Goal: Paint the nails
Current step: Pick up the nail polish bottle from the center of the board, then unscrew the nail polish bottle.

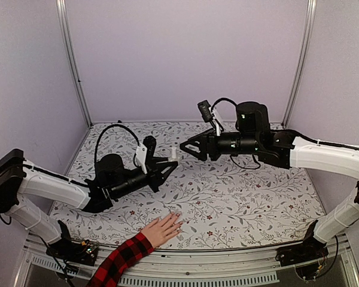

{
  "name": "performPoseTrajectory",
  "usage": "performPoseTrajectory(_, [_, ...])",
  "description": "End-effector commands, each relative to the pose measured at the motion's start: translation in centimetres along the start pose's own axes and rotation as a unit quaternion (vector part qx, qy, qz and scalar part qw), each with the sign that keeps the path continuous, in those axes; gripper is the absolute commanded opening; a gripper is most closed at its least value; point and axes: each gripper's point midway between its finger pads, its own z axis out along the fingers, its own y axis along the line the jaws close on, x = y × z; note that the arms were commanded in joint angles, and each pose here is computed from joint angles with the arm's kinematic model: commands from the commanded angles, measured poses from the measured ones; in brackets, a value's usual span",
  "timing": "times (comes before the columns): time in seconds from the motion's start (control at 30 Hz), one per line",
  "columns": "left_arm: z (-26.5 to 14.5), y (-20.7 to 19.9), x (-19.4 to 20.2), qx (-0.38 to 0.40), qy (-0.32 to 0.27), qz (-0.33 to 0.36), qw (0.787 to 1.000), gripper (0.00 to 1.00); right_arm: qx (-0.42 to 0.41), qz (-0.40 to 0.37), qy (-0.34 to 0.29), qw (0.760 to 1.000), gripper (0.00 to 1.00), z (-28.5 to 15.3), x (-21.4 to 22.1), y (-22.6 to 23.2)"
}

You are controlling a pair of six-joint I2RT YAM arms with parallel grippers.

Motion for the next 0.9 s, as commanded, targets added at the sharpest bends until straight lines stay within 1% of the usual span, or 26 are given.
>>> performPoseTrajectory(0.0, [0.6,0.0,-2.0,-0.006,-0.033,-0.014,0.999,0.0,-0.01,0.022,0.003,1.0,0.57,1.3,-0.5,0.9])
performPoseTrajectory(0.27, [1.3,-0.5,-2.7,-0.005,-0.038,-0.007,0.999,0.0,0.012,0.036,0.023,0.999,0.48,3.0,0.4,0.3])
performPoseTrajectory(0.43, [1.9,-0.9,-2.6,-0.001,-0.036,-0.004,0.999,0.0,0.012,0.032,0.022,0.999,0.42,3.4,0.1,0.3])
performPoseTrajectory(0.53, [2.2,-1.0,-2.3,0.0,-0.032,-0.003,0.999,0.0,0.009,0.031,0.023,0.999,0.36,3.8,0.0,0.4])
performPoseTrajectory(0.7, [2.2,-1.1,-2.3,0.0,-0.03,0.001,1.0,0.0,0.012,0.034,0.04,0.999,0.22,4.2,0.9,0.1])
performPoseTrajectory(0.87, [2.3,-1.6,-2.1,0.016,-0.018,0.004,1.0,0.0,0.014,0.024,0.043,0.999,0.05,4.2,0.8,0.1])
